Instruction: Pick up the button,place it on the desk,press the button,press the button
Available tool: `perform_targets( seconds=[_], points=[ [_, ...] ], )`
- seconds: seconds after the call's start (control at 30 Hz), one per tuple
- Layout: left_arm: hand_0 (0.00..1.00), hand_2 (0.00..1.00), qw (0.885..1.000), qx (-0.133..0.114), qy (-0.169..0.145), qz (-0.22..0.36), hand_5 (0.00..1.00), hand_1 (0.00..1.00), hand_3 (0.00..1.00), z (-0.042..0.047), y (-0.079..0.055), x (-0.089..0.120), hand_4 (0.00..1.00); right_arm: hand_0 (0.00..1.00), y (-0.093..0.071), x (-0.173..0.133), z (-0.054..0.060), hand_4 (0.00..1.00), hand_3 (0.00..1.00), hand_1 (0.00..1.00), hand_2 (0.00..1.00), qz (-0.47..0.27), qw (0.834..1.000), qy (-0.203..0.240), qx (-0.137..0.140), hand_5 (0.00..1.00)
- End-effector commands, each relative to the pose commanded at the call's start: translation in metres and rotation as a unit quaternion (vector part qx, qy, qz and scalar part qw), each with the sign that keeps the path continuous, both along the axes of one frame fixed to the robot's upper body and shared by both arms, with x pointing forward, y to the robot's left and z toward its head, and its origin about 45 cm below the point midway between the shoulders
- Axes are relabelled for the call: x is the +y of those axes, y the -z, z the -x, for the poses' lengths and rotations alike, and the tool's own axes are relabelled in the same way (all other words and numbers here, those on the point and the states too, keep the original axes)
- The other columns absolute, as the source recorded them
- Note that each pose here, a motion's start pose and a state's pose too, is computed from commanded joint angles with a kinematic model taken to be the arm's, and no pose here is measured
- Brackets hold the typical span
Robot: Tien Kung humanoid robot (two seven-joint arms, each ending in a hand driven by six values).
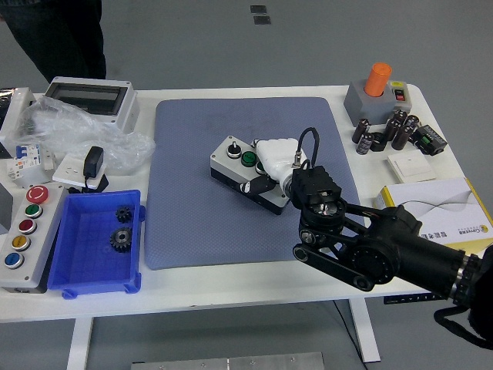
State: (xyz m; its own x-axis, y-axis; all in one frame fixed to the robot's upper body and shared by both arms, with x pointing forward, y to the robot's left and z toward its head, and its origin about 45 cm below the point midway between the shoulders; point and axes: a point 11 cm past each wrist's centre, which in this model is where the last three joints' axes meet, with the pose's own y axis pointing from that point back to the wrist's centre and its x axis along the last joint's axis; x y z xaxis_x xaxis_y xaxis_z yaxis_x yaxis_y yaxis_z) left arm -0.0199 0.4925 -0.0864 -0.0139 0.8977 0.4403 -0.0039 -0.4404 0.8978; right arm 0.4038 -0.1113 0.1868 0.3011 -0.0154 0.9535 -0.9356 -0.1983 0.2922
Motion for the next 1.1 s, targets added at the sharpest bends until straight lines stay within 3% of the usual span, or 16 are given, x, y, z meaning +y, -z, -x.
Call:
perform_targets(
  seconds=[0.3, 0.5, 0.67, 0.83, 1.1],
  points=[
    [0.604, 0.605, 1.0, 0.0, -0.001, -0.003, 0.407, 0.645, 0.616, 0.0007, -0.001, 0.001, 0.599, 0.286, -0.019, 0.015, 0.011, 0.533, 0.307, 0.423, 0.36, -0.015, 0.991, -0.126, -0.042, 0.039],
    [0.604, 0.606, 1.0, 0.0, 0.0, -0.006, 0.415, 0.645, 0.618, -0.0004, -0.001, 0.002, 0.597, 0.281, -0.023, 0.025, 0.021, 0.512, 0.312, 0.403, 0.354, 0.004, 0.97, -0.231, -0.074, 0.044],
    [0.604, 0.606, 1.0, -0.001, 0.001, -0.007, 0.415, 0.645, 0.618, -0.0023, -0.001, 0.003, 0.597, 0.281, -0.023, 0.028, 0.022, 0.512, 0.312, 0.403, 0.354, 0.021, 0.954, -0.287, -0.089, 0.044],
    [0.603, 0.607, 1.0, -0.003, 0.002, -0.007, 0.421, 0.645, 0.619, -0.0045, -0.001, 0.003, 0.598, 0.277, -0.017, 0.023, 0.018, 0.5, 0.317, 0.386, 0.355, 0.036, 0.944, -0.314, -0.092, 0.066],
    [0.602, 0.607, 1.0, -0.003, 0.003, -0.006, 0.437, 0.646, 0.621, -0.0055, -0.001, 0.002, 0.591, 0.326, -0.007, 0.016, 0.007, 0.445, 0.324, 0.408, 0.362, 0.044, 0.947, -0.308, -0.085, 0.022]
  ],
)
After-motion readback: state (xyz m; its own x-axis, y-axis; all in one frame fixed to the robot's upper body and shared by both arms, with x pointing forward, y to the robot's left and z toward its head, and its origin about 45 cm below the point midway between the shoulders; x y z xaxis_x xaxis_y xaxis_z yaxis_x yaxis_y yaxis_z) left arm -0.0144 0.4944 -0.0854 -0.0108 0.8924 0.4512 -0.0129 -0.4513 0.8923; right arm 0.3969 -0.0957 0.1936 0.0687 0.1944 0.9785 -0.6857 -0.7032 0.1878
